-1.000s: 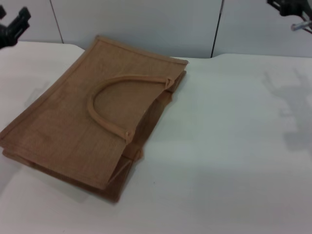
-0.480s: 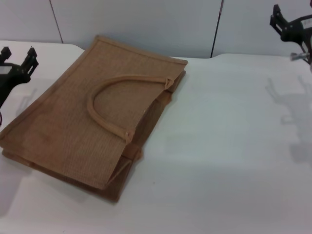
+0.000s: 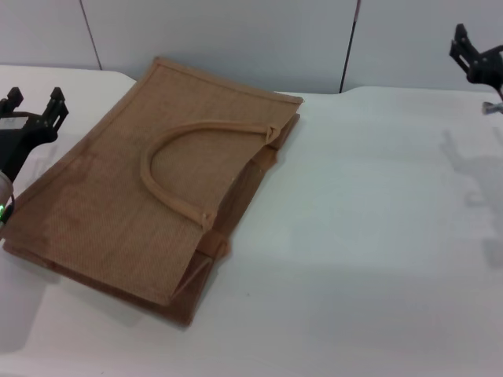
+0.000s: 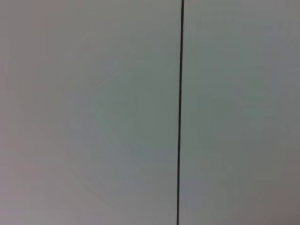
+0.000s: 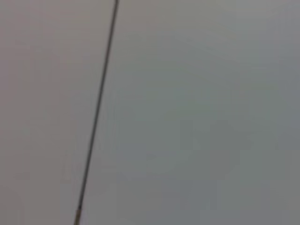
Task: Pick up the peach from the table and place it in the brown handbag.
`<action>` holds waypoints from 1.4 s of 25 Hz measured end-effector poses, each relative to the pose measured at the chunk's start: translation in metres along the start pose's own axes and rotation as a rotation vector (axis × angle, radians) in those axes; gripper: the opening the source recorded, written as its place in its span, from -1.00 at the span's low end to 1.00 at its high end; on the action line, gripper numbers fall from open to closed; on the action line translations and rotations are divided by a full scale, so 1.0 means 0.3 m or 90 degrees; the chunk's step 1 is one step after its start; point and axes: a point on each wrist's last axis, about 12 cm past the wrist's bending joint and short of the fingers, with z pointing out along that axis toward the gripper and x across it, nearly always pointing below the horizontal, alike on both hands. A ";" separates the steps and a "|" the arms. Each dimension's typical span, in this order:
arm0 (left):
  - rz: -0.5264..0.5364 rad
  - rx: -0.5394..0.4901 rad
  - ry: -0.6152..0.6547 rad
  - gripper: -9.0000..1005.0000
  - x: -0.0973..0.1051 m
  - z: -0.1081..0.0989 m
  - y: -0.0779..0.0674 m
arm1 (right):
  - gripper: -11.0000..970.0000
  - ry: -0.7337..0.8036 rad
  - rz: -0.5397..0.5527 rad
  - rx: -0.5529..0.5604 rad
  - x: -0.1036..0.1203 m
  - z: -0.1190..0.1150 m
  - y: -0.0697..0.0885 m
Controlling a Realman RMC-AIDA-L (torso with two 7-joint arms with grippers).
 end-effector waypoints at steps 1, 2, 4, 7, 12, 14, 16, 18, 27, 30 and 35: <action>-0.001 -0.004 -0.001 0.39 0.000 0.000 0.001 | 0.81 0.000 0.006 0.003 0.007 -0.005 -0.006; -0.001 -0.008 -0.002 0.39 0.000 -0.001 0.002 | 0.81 0.001 0.014 0.003 0.013 -0.009 -0.008; -0.004 -0.016 -0.001 0.39 0.004 -0.007 0.007 | 0.81 0.003 0.030 0.001 0.025 -0.018 -0.011; -0.005 -0.018 0.003 0.39 0.008 -0.008 0.008 | 0.81 0.002 0.043 -0.001 0.035 -0.026 -0.016; -0.003 -0.017 0.005 0.39 0.009 -0.004 0.003 | 0.81 0.004 0.036 -0.005 0.031 -0.011 -0.017; -0.003 -0.017 0.006 0.39 0.009 -0.004 0.003 | 0.81 0.008 0.032 -0.006 0.031 -0.004 -0.018; -0.003 -0.017 0.006 0.39 0.008 -0.002 0.003 | 0.81 0.008 0.031 -0.006 0.032 -0.003 -0.019; -0.003 -0.017 0.006 0.39 0.008 -0.002 0.003 | 0.81 0.008 0.031 -0.006 0.031 -0.003 -0.018; -0.002 -0.019 0.014 0.40 0.010 0.003 0.004 | 0.81 0.006 0.031 -0.008 0.028 0.000 -0.016; 0.001 -0.014 0.020 0.40 0.012 0.005 0.000 | 0.81 0.004 0.020 -0.018 0.025 0.002 -0.007; 0.016 0.001 0.044 0.40 0.022 0.024 -0.027 | 0.82 0.009 -0.023 -0.046 0.034 0.001 0.000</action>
